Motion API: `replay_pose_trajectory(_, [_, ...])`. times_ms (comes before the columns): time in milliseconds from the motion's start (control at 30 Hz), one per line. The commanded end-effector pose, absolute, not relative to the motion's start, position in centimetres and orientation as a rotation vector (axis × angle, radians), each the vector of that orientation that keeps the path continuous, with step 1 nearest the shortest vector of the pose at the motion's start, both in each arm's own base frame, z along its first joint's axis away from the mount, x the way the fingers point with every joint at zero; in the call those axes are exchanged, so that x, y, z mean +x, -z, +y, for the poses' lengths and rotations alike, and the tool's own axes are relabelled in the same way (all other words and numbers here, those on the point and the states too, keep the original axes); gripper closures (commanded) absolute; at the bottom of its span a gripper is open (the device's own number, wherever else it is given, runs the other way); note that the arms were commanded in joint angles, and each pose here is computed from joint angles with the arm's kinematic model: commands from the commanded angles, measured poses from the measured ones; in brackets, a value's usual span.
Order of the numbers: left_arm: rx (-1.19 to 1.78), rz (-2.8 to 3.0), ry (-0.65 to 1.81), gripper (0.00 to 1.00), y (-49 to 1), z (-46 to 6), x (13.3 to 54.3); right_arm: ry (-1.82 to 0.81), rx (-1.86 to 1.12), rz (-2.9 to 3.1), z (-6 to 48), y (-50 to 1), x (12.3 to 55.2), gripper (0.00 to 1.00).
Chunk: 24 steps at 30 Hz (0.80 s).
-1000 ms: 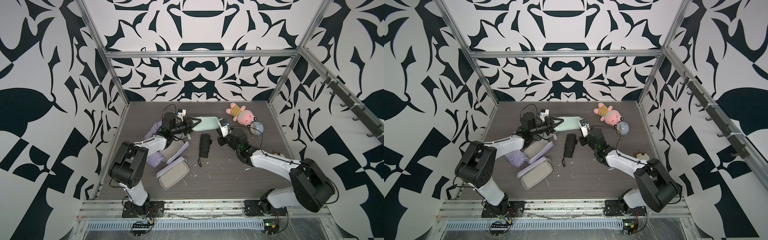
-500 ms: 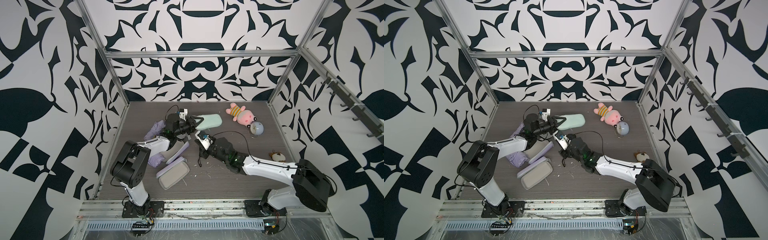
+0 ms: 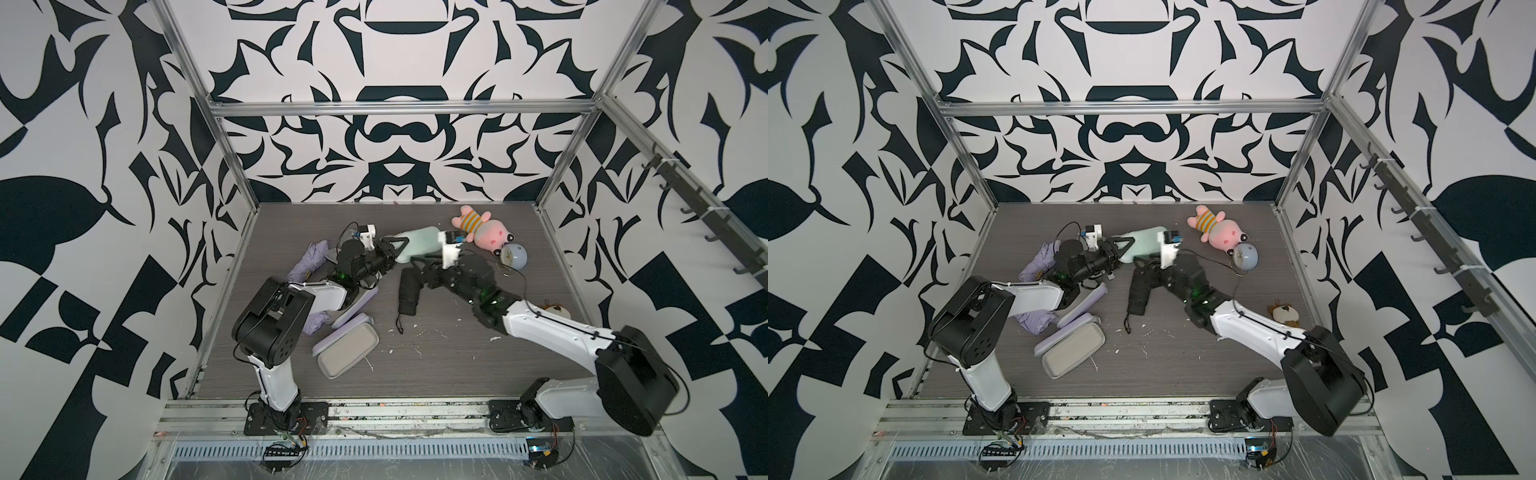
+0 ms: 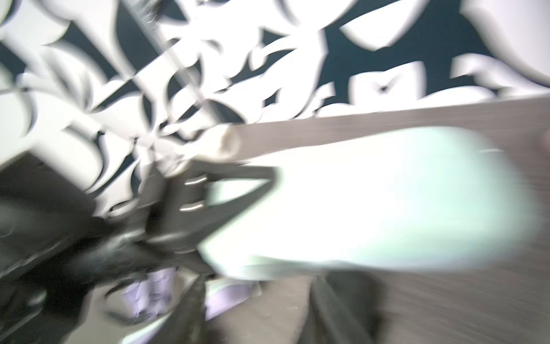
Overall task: Put umbrellas into zippered umbrella sleeves
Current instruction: Zip the zipper on the umbrella sleeve, then adjust the umbrella sleeve.
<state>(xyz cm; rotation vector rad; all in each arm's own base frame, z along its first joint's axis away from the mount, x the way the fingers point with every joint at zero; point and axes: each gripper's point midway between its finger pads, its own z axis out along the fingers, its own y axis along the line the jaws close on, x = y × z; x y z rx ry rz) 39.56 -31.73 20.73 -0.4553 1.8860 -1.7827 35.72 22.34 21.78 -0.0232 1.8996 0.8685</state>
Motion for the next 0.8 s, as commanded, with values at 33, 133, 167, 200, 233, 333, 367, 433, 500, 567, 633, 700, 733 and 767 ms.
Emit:
replay_pose_trajectory(33, [-0.395, 1.646, 1.882, 0.88, -26.3, -31.1, 39.4, -1.151, 0.248, 1.925, 19.9, -22.3, 35.8, 0.24])
replay_pose_trajectory(133, [-0.416, 1.608, 1.899, 0.85, -26.7, -31.4, 39.2, -1.221, 0.317, 1.860, 19.8, -23.1, 36.6, 0.22])
replay_pose_trajectory(167, [-0.417, 1.614, 1.901, 0.85, -26.6, -31.8, 39.0, -1.255, 0.341, 1.829, 19.9, -23.4, 37.0, 0.21])
replay_pose_trajectory(200, [-0.413, 1.619, 1.906, 0.84, -26.7, -32.2, 38.8, -1.285, 0.359, 1.804, 20.1, -23.7, 37.3, 0.21])
replay_pose_trajectory(233, [-0.410, 1.626, 1.909, 0.83, -26.6, -32.7, 38.5, -1.314, 0.376, 1.777, 20.2, -23.8, 37.7, 0.20])
replay_pose_trajectory(333, [-0.409, 1.641, 1.926, 0.81, -26.2, -34.0, 37.8, -1.382, 0.388, 1.693, 21.0, -24.6, 38.4, 0.20])
replay_pose_trajectory(367, [-0.406, 1.645, 1.936, 0.80, -26.1, -34.5, 37.5, -1.392, 0.393, 1.678, 21.2, -24.7, 38.6, 0.20])
replay_pose_trajectory(433, [-0.406, 1.651, 1.950, 0.80, -25.8, -35.2, 37.1, -1.399, 0.399, 1.647, 21.4, -24.8, 38.9, 0.21])
replay_pose_trajectory(500, [-0.397, 1.663, 1.972, 0.78, -25.6, -35.9, 36.6, -1.405, 0.402, 1.620, 21.5, -24.8, 39.3, 0.30])
replay_pose_trajectory(567, [-0.364, 1.673, 2.000, 0.70, -25.9, -36.4, 36.0, -1.419, 0.396, 1.582, 21.5, -25.3, 39.6, 0.43])
replay_pose_trajectory(633, [-0.297, 1.703, 2.022, 0.57, -26.1, -36.6, 35.3, -1.429, 0.385, 1.567, 21.4, -25.7, 39.8, 0.55])
replay_pose_trajectory(700, [-0.230, 1.784, 2.007, 0.38, -25.5, -36.1, 34.7, -1.442, 0.361, 1.576, 21.2, -26.0, 40.0, 0.66])
replay_pose_trajectory(733, [-0.206, 1.848, 1.980, 0.34, -24.7, -35.1, 34.6, -1.449, 0.349, 1.585, 20.9, -26.1, 39.9, 0.71])
replay_pose_trajectory(767, [-0.187, 1.912, 1.944, 0.30, -23.9, -33.9, 34.6, -1.455, 0.335, 1.604, 20.7, -26.0, 39.9, 0.75])
